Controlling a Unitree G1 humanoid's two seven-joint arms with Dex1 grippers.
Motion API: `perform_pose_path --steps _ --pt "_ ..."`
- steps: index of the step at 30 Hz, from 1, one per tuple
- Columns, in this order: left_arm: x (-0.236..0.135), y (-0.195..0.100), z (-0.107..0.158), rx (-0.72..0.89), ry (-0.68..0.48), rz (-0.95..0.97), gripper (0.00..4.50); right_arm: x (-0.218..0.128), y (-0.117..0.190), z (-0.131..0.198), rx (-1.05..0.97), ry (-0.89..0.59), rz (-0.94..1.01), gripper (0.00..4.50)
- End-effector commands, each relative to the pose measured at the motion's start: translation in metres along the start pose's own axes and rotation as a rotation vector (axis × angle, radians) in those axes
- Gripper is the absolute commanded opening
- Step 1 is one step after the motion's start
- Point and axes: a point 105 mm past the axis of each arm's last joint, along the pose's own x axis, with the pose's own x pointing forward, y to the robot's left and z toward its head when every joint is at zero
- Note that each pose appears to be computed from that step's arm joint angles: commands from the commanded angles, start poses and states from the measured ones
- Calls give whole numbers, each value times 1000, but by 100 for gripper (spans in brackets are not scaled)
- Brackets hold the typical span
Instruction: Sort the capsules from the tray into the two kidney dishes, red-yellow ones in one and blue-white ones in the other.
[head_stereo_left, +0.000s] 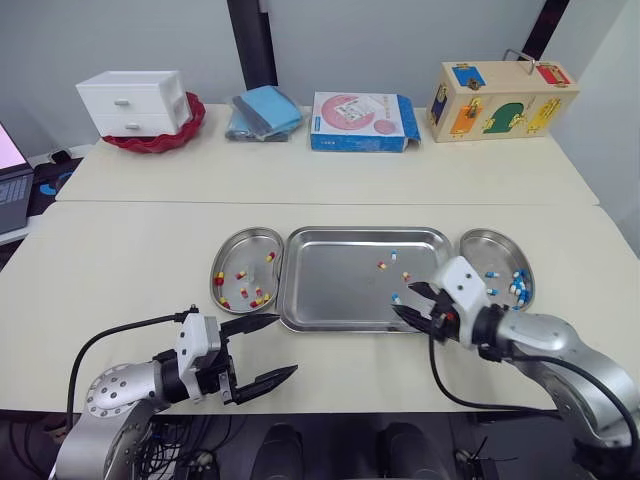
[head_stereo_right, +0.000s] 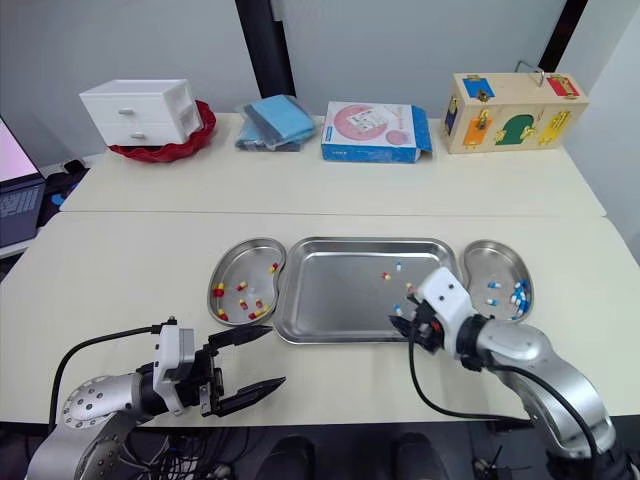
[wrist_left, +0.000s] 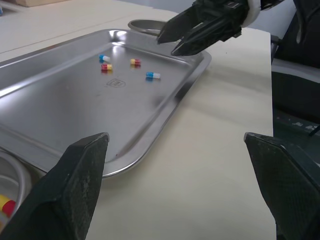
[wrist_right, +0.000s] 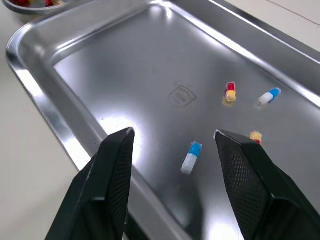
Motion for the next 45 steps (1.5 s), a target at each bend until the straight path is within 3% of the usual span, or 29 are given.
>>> perform_pose_path --steps 1,12,15,22,24,31,38,45 --pt "4 -3 7 34 -21 -10 450 8 -5 1 -18 41 -30 280" --pt "11 -2 10 41 -32 -17 450 22 -9 -16 -34 155 -33 280" --pt "12 -2 10 44 -33 -23 450 25 -11 -20 -53 173 -35 224" --pt "13 -2 11 47 -36 -28 450 23 -13 -17 -99 162 -37 31" --pt "13 -3 12 47 -39 -33 450 20 -14 -11 -122 137 -39 1" --pt "13 -10 18 44 -102 -113 450 -21 -32 7 -96 42 -117 1" --pt "16 -17 27 54 -199 -215 450 -86 -75 -9 43 65 -348 1" --pt "23 -15 35 86 -248 -265 450 -108 -96 -24 131 108 -471 1"
